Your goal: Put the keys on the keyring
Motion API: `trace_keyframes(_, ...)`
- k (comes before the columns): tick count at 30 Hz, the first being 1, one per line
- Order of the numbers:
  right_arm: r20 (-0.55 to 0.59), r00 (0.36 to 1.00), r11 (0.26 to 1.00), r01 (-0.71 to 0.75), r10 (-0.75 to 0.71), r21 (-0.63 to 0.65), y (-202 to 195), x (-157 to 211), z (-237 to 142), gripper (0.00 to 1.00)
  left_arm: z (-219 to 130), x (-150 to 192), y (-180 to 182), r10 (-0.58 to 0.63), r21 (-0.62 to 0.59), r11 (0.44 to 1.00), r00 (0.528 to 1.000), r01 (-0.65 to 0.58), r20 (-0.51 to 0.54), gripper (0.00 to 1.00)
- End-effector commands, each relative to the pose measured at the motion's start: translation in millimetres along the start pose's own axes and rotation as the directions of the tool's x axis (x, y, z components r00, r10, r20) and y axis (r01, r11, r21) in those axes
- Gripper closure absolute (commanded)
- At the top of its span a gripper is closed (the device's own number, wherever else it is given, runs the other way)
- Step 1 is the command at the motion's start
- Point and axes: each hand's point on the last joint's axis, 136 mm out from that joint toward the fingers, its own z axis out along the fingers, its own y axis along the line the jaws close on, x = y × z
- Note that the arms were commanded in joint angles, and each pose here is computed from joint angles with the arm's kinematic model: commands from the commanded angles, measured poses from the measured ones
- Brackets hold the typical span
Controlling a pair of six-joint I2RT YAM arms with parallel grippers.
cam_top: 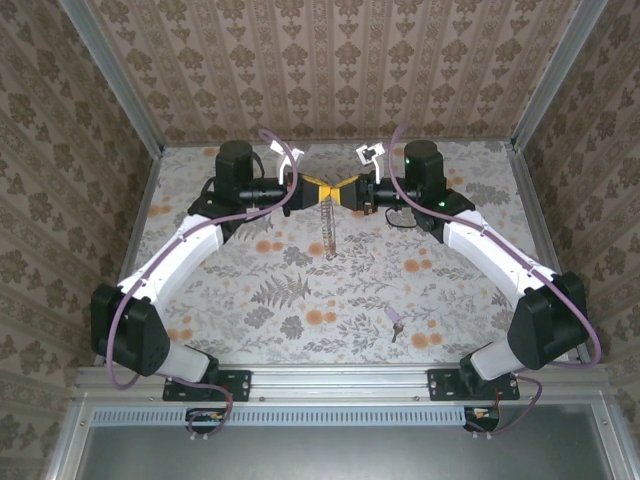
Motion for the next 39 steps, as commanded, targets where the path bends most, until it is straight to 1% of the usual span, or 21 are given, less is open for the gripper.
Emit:
trace_keyframes(1, 0.067, 0.994, 0.996, 0.085, -0.083, -0.027, 20, -22, -5, 0.78, 5, 7, -21, 0.016, 0.06, 0.998, 1.0, -0.015, -0.019, 1.0)
trace_keyframes(3, 0.069, 0.994, 0.996, 0.083, -0.081, -0.028, 21, -22, -7, 0.79, 5, 9, -21, 0.013, 0.059, 0.998, 1.0, -0.012, -0.021, 1.0)
trace_keyframes(4, 0.069, 0.994, 0.996, 0.083, -0.081, -0.027, 20, -22, -7, 0.83, 5, 8, -21, 0.014, 0.059, 0.998, 1.0, -0.013, -0.021, 1.0)
trace_keyframes(7, 0.067, 0.994, 0.996, 0.085, -0.083, -0.034, 22, -21, -8, 1.0, 5, 9, -20, 0.011, 0.062, 0.998, 1.0, -0.009, -0.024, 1.0)
trace_keyframes(10, 0.066, 0.994, 0.996, 0.084, -0.082, -0.04, 22, -21, -8, 1.0, 5, 8, -21, 0.014, 0.065, 0.998, 1.0, -0.013, -0.021, 1.0)
trace_keyframes(16, 0.067, 0.994, 0.994, 0.089, -0.085, -0.058, 25, -23, -7, 1.0, 7, 9, -26, -0.007, 0.111, 0.994, 0.999, 0.01, -0.034, 1.0)
trace_keyframes(18, 0.068, 0.994, 0.994, 0.088, -0.084, -0.062, 25, -23, -7, 1.0, 8, 9, -29, -0.012, 0.135, 0.991, 0.999, 0.017, -0.038, 0.95)
trace_keyframes(21, 0.072, 0.994, 0.994, 0.089, -0.084, -0.064, 26, -24, -7, 1.0, 10, 12, -31, -0.013, 0.148, 0.989, 0.999, 0.02, -0.047, 0.91)
trace_keyframes(25, 0.073, 0.994, 0.994, 0.083, -0.078, -0.068, 25, -24, -6, 1.0, 12, 14, -33, -0.011, 0.159, 0.987, 0.998, 0.02, -0.06, 0.89)
trace_keyframes(26, 0.074, 0.994, 0.994, 0.083, -0.078, -0.069, 26, -24, -6, 1.0, 13, 15, -33, -0.013, 0.159, 0.987, 0.998, 0.023, -0.063, 0.9)
trace_keyframes(29, 0.073, 0.995, 0.994, 0.079, -0.074, -0.069, 26, -24, -6, 1.0, 14, 16, -33, -0.003, 0.15, 0.989, 0.998, 0.013, -0.061, 1.0)
trace_keyframes(33, 0.072, 0.995, 0.995, 0.073, -0.068, -0.064, 25, -23, -6, 1.0, 14, 14, -30, 0.008, 0.119, 0.993, 0.999, -0.002, -0.051, 1.0)
trace_keyframes(34, 0.072, 0.995, 0.996, 0.07, -0.066, -0.056, 23, -23, -7, 0.98, 13, 13, -28, 0.01, 0.1, 0.995, 0.999, -0.005, -0.044, 1.0)
trace_keyframes(35, 0.074, 0.995, 0.997, 0.067, -0.064, -0.047, 23, -23, -8, 0.87, 13, 13, -24, 0.01, 0.076, 0.997, 0.999, -0.007, -0.039, 1.0)
trace_keyframes(36, 0.076, 0.995, 0.997, 0.065, -0.062, -0.038, 22, -24, -9, 0.8, 12, 12, -22, 0.015, 0.055, 0.998, 0.999, -0.013, -0.031, 1.0)
trace_keyframes(39, 0.09, 0.995, 0.999, 0.05, -0.049, -0.007, 18, -24, -17, 0.62, 9, 11, -16, 0.025, 0.0, 1.0, 1.0, -0.025, -0.008, 1.0)
